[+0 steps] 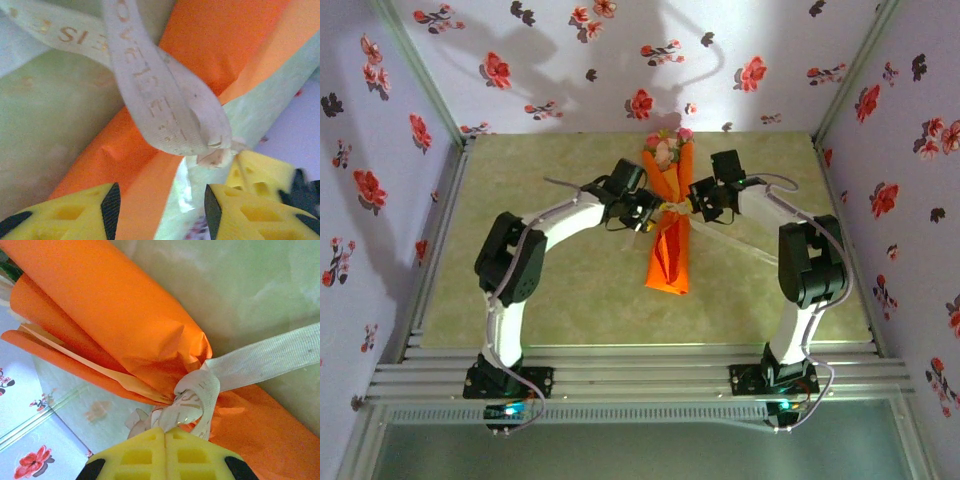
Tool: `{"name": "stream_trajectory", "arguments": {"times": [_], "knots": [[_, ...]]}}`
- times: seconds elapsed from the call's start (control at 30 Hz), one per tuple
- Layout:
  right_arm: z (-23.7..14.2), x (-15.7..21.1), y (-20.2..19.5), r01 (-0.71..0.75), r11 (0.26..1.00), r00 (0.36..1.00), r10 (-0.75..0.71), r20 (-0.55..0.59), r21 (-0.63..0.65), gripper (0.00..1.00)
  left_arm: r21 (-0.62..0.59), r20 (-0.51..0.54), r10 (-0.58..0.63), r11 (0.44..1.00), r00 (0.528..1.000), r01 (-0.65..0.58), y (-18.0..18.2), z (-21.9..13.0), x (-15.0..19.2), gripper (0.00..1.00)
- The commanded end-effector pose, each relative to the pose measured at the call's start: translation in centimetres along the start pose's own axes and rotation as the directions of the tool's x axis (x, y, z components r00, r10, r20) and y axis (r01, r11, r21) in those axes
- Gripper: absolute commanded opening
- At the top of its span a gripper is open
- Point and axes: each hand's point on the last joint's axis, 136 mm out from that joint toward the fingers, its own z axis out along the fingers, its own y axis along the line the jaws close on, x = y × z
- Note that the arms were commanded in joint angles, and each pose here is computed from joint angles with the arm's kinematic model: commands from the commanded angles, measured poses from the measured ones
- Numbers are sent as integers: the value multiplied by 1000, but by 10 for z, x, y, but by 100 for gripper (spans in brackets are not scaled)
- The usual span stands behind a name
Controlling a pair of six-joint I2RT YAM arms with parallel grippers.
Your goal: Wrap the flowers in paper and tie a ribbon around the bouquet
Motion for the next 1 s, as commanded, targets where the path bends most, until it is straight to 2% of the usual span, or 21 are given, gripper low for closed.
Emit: {"name": "stream_trajectory", "arguments": {"times": [0.0,0.03,0.07,0.33,0.67,0.7,0.77,0.83,0.87,0.9,0.93,0.97], "knots": [[-3,1,7,0,999,1000,-1,-17,-44,0,82,53,-253,965,966,248,-2,-3,-19,53],[-2,1,7,-3,999,1000,2,-19,-48,0,108,54,-290,953,956,283,-3,2,-24,59],[-2,0,6,-9,999,1000,8,-20,-52,0,119,48,-322,942,946,314,-3,8,-28,60],[-2,-5,1,-29,997,999,28,-23,-65,0,226,51,-497,851,866,474,-17,33,-48,62],[-4,-8,2,-38,996,999,37,-22,-76,0,131,27,-597,797,802,589,8,65,-41,63],[-5,-7,2,-38,996,999,37,-23,-75,0,129,31,-601,795,799,593,10,68,-42,60],[-6,-9,2,-39,996,999,37,-19,-80,0,147,35,-606,790,795,596,9,75,-47,46],[-8,-11,2,-43,995,999,42,-11,-85,0,156,41,-610,786,791,598,10,79,-51,27],[-9,-14,2,-45,995,999,44,-7,-94,0,162,47,-606,789,794,592,10,80,-54,13],[-10,-16,2,-45,994,999,46,0,-99,0,163,51,-602,792,797,588,11,80,-55,4],[-12,-20,2,-48,993,999,50,9,-111,0,168,56,-599,795,799,584,11,79,-57,0],[-14,-23,2,-49,992,999,51,17,-120,0,179,59,-591,799,804,574,10,77,-58,0]]}}
